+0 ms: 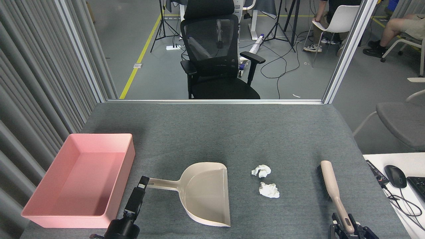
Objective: Sweep and dump garbage into bin
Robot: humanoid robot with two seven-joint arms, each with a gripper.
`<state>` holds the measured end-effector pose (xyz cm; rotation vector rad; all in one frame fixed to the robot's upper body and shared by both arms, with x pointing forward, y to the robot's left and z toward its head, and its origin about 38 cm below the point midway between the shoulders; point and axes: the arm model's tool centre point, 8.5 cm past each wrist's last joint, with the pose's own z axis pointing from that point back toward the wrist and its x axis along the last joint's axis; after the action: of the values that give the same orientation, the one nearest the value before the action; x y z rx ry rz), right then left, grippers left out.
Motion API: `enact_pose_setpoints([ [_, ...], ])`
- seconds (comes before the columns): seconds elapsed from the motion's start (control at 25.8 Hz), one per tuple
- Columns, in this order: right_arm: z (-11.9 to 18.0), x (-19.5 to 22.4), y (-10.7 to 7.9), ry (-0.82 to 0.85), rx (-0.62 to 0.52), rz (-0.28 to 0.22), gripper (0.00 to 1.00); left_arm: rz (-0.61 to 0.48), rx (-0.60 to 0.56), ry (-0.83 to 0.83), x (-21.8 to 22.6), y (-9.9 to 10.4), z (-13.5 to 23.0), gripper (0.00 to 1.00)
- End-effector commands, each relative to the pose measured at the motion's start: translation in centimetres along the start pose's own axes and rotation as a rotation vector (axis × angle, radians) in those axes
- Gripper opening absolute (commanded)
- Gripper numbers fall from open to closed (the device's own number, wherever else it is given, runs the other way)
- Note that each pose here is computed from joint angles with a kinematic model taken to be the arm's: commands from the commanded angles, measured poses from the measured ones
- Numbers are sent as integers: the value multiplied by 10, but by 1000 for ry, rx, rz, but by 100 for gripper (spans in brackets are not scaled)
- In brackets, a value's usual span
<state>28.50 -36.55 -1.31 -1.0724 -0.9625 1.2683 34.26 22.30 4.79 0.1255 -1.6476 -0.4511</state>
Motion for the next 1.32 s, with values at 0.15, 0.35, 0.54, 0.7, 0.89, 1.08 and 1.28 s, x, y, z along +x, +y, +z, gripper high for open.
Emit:
enact_pose_setpoints([
  [0.15, 1, 0, 2, -1, 5, -2, 38, 0, -4, 1, 0, -1, 0, 99],
  [0.35, 1, 0, 0, -2, 1, -3, 23, 1, -4, 6, -2, -1, 1, 99],
  [0.54, 2, 0, 0, -5, -2, 0, 14, 3, -3, 15, -4, -2, 4, 99],
  [0.7, 2, 0, -3, -6, -21, 1, 7, 15, -4, 39, -13, -7, 6, 99],
  [0.89, 3, 0, -4, -3, -38, -8, 7, 32, -19, 80, -27, -13, 8, 99],
  [1.08, 3, 1, -4, -4, -40, -7, 7, 36, 13, 58, -30, -18, 7, 100],
  [1.28, 3, 1, -5, -5, -45, -8, 6, 54, -7, 61, -38, -35, -7, 99],
])
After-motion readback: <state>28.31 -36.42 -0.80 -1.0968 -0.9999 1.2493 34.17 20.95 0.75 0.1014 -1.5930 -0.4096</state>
